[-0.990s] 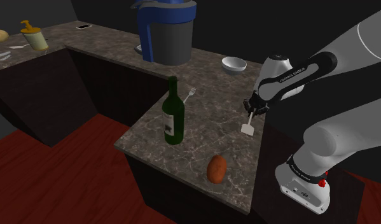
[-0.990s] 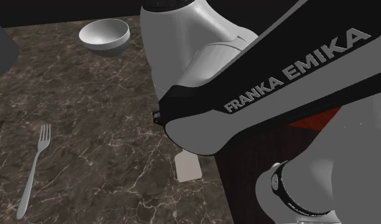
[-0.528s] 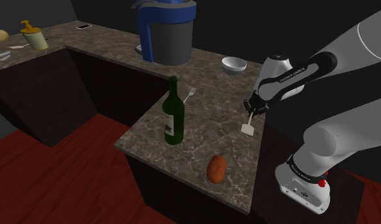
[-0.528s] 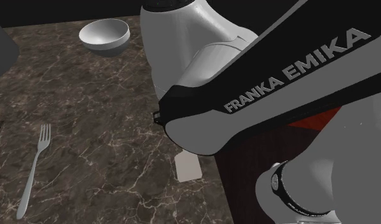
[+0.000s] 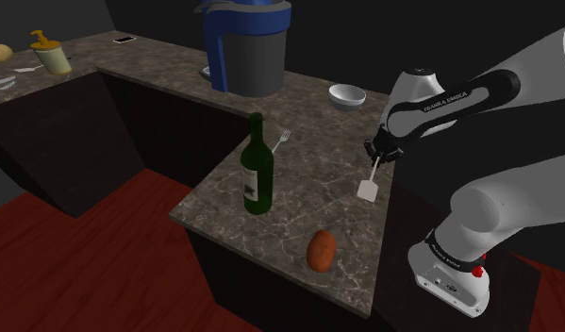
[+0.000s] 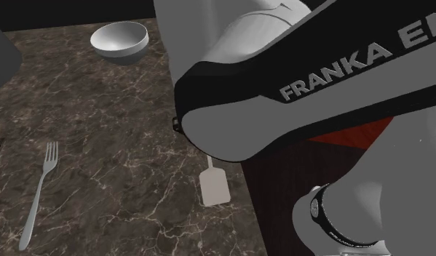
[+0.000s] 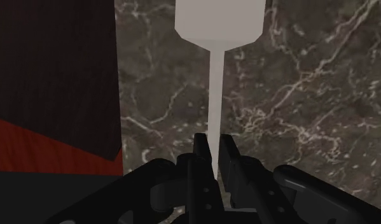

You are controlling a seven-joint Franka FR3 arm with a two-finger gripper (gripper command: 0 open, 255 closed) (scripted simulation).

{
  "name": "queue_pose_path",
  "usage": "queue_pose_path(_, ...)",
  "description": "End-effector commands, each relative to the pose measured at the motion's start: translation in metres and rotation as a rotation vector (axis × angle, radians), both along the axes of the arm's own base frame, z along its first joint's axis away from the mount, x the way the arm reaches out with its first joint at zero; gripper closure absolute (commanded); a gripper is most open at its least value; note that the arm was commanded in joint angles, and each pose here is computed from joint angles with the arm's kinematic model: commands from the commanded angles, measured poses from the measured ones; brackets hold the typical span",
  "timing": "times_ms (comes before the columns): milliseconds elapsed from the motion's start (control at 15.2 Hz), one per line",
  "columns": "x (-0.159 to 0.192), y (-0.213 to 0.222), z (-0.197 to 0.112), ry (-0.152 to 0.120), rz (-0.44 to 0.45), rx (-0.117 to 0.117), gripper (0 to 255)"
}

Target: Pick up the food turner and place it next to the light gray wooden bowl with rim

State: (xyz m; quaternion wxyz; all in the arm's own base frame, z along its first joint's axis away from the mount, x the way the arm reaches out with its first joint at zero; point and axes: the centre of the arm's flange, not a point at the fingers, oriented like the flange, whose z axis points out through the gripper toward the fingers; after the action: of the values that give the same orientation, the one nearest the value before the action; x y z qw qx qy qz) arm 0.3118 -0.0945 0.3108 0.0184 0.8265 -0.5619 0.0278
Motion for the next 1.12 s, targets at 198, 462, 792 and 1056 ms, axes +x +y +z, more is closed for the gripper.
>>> queue_pose_path(198,0.000,0.001,0.027,0.001,0.000,0.000,255)
queue_pose_path(462,0.000,0.001,0.048,0.001,0.000,0.000,255)
queue_pose_path(792,0.000,0.001,0.075,0.001,0.000,0.000,255)
queue_pose_path(1056,0.000,0.001,0.096,0.001,0.000,0.000,255)
